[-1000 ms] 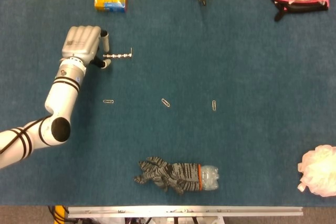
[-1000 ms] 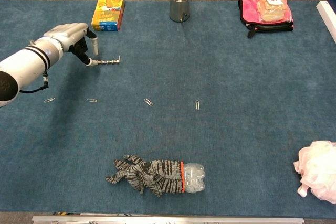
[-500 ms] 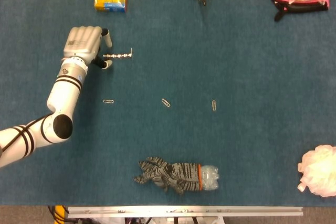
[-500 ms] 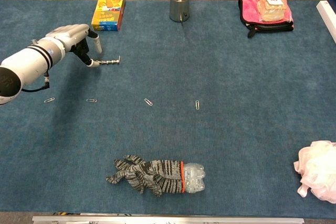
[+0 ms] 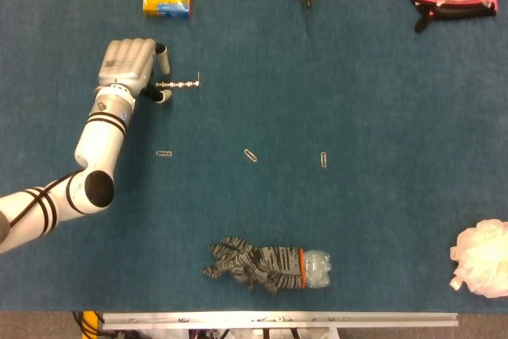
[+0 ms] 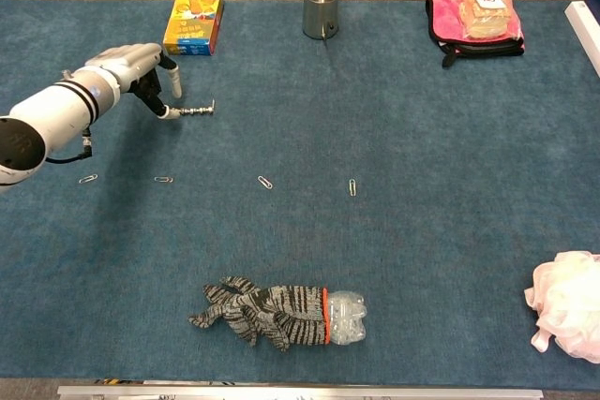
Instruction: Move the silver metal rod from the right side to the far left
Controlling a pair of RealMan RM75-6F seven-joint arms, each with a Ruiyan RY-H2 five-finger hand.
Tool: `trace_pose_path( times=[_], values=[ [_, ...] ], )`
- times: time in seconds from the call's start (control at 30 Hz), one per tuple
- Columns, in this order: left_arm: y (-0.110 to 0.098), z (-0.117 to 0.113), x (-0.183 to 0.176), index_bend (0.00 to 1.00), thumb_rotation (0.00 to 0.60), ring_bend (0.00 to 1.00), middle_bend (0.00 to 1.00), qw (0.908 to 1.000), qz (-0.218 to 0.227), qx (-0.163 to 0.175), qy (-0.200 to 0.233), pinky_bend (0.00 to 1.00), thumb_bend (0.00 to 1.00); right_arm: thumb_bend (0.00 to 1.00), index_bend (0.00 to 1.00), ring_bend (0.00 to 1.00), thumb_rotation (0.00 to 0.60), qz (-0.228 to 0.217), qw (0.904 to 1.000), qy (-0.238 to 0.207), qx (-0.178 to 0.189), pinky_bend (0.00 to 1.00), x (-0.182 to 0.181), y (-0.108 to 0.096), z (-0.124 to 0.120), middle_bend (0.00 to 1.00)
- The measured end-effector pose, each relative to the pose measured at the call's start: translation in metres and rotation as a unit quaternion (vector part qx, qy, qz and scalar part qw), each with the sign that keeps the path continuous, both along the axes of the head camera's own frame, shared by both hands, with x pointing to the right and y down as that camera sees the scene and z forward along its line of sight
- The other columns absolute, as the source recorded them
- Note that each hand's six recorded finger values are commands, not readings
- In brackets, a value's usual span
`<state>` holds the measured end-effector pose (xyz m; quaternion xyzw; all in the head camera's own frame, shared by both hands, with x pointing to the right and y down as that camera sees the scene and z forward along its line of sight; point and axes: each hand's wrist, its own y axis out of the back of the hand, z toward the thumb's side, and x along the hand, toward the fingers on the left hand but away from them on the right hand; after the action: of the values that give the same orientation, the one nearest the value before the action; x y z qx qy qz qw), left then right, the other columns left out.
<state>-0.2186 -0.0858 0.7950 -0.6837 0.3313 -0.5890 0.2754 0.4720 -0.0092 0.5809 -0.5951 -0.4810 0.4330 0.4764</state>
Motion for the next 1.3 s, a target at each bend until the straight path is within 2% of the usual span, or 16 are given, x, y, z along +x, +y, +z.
trace_pose_path(
  times=[0.43, 1.13, 1.3],
  values=[
    [-0.003, 0.007, 0.001, 0.51, 0.600, 1.00, 1.00, 0.9998, -0.016, -0.001, -0.009, 1.00, 0.19, 0.09, 0.47, 0.32, 0.600, 0.001, 1.0000, -0.001, 0.000, 0.40, 0.001, 0.000, 0.000, 0.40],
    [-0.003, 0.014, 0.002, 0.53, 0.600, 1.00, 1.00, 0.9996, -0.018, -0.012, -0.020, 1.00, 0.19, 0.09, 0.47, 0.32, 0.600, 0.006, 1.0000, -0.004, -0.005, 0.40, 0.005, 0.001, 0.004, 0.40],
    [-0.003, 0.014, 0.003, 0.53, 0.600, 1.00, 1.00, 0.9996, -0.018, -0.012, -0.019, 1.00, 0.24, 0.09, 0.47, 0.32, 0.600, 0.005, 1.0000, -0.005, -0.006, 0.40, 0.004, 0.001, 0.005, 0.40]
  ],
)
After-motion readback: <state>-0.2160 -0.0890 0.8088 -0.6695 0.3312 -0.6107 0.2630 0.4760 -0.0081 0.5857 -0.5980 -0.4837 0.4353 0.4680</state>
